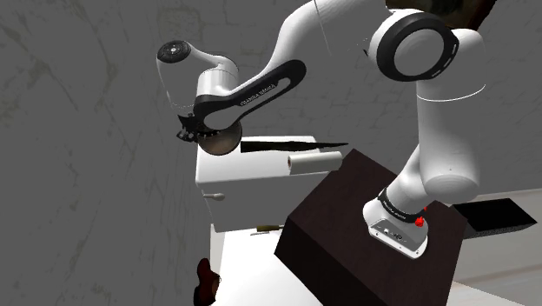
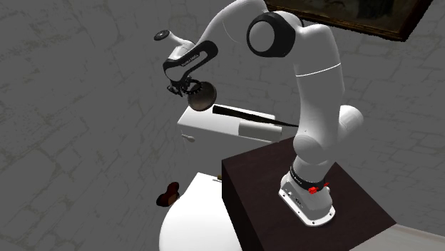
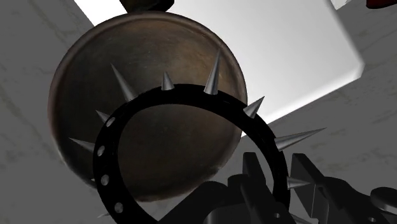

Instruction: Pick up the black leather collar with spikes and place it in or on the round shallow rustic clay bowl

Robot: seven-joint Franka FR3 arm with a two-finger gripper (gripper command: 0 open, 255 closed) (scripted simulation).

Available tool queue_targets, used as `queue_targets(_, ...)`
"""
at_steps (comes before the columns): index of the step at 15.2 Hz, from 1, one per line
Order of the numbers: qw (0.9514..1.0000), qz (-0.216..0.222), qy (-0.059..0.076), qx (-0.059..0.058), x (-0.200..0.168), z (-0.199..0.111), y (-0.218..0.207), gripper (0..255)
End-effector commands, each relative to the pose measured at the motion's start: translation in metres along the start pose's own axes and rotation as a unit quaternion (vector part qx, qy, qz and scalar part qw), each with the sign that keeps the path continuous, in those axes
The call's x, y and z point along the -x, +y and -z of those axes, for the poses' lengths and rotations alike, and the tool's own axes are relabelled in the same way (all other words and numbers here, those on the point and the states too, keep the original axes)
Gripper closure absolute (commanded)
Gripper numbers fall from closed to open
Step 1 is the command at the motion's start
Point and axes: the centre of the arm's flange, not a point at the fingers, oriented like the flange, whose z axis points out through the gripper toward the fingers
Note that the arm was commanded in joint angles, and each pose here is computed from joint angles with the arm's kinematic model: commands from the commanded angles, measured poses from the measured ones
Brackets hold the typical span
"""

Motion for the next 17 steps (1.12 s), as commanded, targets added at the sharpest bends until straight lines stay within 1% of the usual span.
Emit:
queue_targets(1, 1.0, 0.0, 0.0, 0.0, -0.003, 0.01, 0.002, 255)
queue_targets(5, 1.0, 0.0, 0.0, 0.0, -0.006, 0.027, 0.006, 255)
queue_targets(7, 1.0, 0.0, 0.0, 0.0, -0.006, 0.013, 0.028, 255)
queue_targets(17, 1.0, 0.0, 0.0, 0.0, 0.003, -0.038, 0.016, 255)
